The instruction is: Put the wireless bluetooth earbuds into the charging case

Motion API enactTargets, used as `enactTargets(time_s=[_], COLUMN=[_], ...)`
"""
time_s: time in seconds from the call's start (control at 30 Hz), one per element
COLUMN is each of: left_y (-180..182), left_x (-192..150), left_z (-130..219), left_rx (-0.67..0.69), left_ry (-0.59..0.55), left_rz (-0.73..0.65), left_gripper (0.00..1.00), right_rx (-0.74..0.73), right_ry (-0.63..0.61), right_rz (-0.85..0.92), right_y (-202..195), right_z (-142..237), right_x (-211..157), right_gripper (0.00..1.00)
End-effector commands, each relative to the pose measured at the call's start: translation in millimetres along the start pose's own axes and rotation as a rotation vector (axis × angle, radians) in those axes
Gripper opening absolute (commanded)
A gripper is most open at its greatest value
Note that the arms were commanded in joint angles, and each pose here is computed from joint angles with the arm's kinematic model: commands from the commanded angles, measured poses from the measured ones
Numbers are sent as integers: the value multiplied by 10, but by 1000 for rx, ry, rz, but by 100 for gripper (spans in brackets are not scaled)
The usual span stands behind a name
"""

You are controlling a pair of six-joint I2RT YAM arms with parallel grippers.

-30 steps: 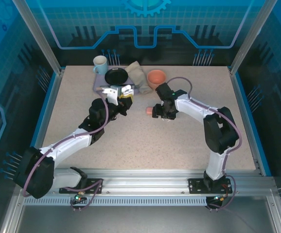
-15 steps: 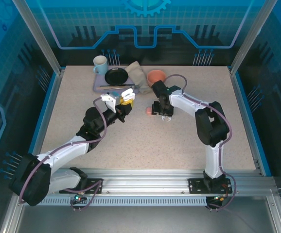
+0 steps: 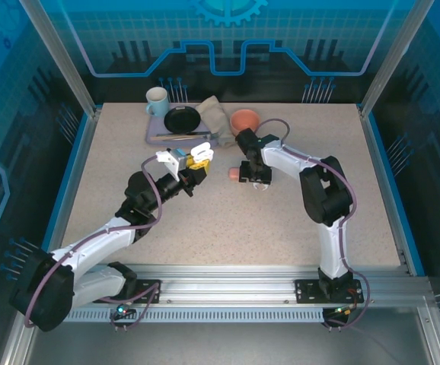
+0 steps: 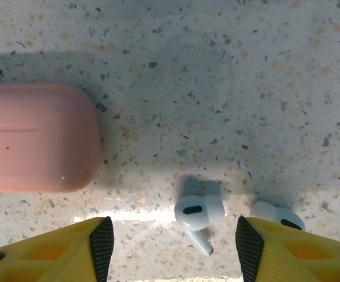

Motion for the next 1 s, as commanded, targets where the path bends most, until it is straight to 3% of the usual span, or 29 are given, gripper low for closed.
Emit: enactTargets(time_s=[0.0, 0.97], left_y=[-99, -99], left_x=[90, 85], left_z=[25, -1], left_rx=[-45, -51], left_ry=[-27, -18], left_rz=[-33, -29], left_gripper=[0, 0], right_rx=[-10, 10], right_ry=[8, 57], right_rz=[26, 76], right_y=[11, -32], right_z=[-46, -205], right_x=[42, -11], right_gripper=[60, 56])
Point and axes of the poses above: each hand's point on the last joint's axis, 136 mm out from that joint toward the fingers, its own z axis back along the fingers, its own y axis along the line the jaws close on, x = y × z, the point moved 3 cm from there along z, back along the fingers, and after that the axes turned 2 degrees about z, right-handed, at the moved point
